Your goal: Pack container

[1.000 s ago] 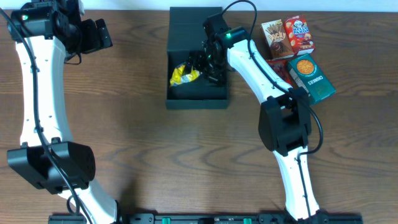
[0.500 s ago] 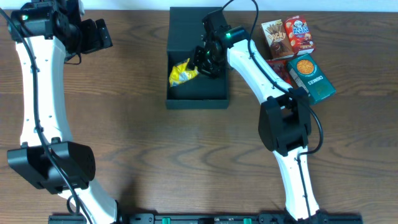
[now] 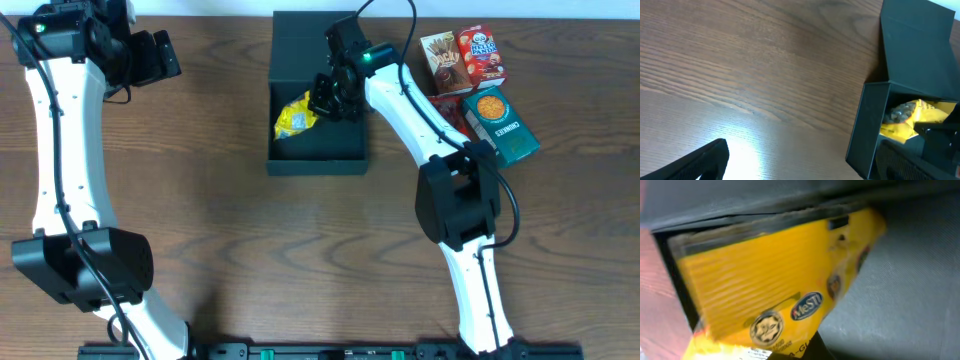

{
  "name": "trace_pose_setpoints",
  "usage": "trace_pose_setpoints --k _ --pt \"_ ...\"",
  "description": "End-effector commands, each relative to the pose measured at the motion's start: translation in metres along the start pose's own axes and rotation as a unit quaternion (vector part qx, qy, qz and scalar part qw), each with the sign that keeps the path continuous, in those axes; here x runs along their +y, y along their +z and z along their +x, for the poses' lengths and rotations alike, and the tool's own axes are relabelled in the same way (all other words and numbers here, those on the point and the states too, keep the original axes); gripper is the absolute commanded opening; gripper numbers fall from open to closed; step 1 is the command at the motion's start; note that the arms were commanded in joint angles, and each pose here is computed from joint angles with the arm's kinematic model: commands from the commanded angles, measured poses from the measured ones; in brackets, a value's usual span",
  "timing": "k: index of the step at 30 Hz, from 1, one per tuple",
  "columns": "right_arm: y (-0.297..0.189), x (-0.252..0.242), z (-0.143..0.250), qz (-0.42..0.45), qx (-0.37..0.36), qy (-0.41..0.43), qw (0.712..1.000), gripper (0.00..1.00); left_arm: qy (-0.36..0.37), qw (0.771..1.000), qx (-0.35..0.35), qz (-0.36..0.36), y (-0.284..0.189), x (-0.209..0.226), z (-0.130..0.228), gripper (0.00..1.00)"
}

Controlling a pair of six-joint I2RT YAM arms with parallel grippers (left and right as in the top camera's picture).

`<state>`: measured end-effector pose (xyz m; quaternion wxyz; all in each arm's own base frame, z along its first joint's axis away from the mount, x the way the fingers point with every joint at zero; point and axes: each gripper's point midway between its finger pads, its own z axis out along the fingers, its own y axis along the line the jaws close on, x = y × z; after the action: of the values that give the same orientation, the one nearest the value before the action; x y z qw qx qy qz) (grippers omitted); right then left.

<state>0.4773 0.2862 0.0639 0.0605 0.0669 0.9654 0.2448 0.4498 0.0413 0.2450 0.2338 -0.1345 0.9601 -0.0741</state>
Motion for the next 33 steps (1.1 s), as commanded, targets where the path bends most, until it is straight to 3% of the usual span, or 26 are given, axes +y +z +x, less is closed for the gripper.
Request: trace_pose_setpoints --k 1,8,15,18,27,33 --pt "-0.036 0.043 -0.002 -0.078 -0.007 -0.121 0.99 0.01 0.007 1.0 0.002 -0.003 0.003 0.003 0.0 0.95" --pt "-0.079 0.085 0.02 -0.244 0.039 -0.25 0.936 0.01 0.007 1.0 0.002 -0.003 0.003 0.003 0.0 0.95" --pt "-0.123 0.086 0.025 -0.38 0.04 -0.318 0.868 0.01 0.007 1.0 0.002 -0.003 0.003 0.003 0.0 0.95" --pt "-0.13 0.081 0.026 -0.396 0.036 -0.333 0.855 0.01 0.007 1.0 0.002 -0.003 0.003 0.003 0.0 0.95" --pt "-0.118 0.079 0.031 -0.375 0.041 -0.342 0.86 0.01 0.007 1.0 0.002 -0.003 0.003 0.003 0.0 0.95" --pt "-0.138 0.095 0.037 -0.45 0.031 -0.364 0.815 0.01 0.006 1.0 0.003 -0.003 0.003 0.003 0.0 0.95"
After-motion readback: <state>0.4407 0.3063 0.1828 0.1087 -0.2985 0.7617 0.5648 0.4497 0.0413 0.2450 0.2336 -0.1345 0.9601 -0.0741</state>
